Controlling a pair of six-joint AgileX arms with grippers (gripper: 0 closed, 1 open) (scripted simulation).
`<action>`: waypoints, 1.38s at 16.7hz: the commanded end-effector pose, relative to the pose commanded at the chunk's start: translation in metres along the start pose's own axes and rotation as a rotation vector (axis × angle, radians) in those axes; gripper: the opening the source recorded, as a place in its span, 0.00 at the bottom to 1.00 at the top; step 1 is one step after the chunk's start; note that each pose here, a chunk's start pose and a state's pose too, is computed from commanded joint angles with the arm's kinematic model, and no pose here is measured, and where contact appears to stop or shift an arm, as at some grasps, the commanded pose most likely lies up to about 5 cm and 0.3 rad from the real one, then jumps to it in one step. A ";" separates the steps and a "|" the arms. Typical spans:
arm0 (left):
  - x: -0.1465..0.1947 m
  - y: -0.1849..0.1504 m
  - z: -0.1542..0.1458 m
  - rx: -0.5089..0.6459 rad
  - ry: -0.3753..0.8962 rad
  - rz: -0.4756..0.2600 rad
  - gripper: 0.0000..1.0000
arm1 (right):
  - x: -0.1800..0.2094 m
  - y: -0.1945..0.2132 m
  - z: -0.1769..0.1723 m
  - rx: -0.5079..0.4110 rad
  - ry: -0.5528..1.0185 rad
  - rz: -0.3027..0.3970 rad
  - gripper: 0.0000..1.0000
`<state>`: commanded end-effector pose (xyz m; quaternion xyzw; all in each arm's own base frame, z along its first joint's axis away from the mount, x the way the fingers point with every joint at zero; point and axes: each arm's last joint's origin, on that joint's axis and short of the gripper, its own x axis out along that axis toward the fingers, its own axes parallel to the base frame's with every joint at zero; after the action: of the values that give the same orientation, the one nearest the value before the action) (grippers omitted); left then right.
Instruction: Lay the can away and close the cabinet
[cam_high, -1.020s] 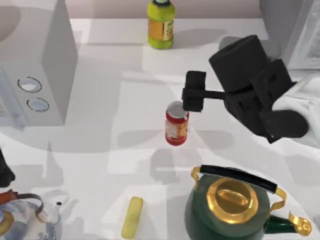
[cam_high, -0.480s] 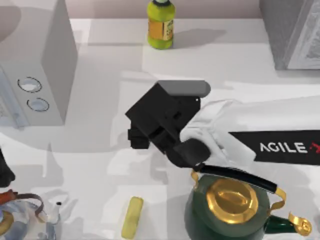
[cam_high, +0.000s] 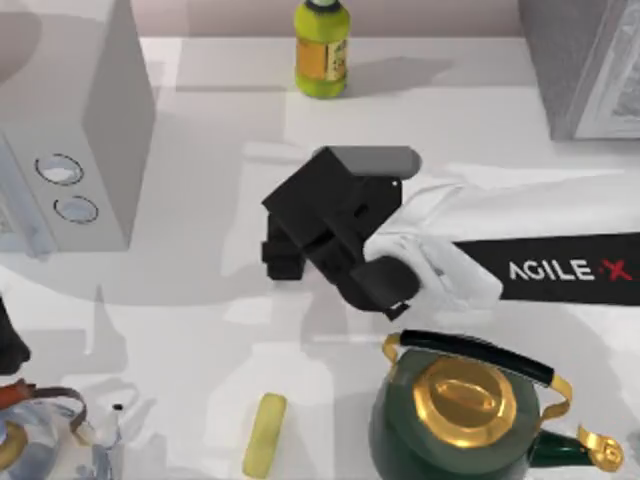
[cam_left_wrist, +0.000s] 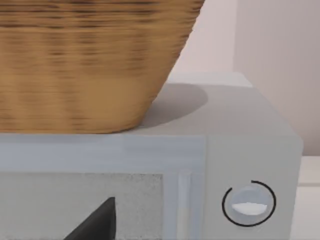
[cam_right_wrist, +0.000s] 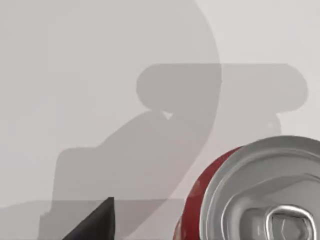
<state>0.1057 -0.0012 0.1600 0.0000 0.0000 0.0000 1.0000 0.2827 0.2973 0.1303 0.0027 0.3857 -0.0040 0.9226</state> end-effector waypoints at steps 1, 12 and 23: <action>0.000 0.000 0.000 0.000 0.000 0.000 1.00 | 0.008 0.000 0.001 0.001 -0.001 0.000 1.00; 0.000 0.000 0.000 0.000 0.000 0.000 1.00 | 0.034 0.005 -0.012 0.001 0.002 -0.001 1.00; 0.000 0.000 0.000 0.000 0.000 0.000 1.00 | 0.034 0.005 -0.012 0.001 0.002 -0.001 0.17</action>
<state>0.1057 -0.0012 0.1600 0.0000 0.0000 0.0000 1.0000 0.2983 0.3027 0.0973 0.0030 0.3868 -0.0046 0.9222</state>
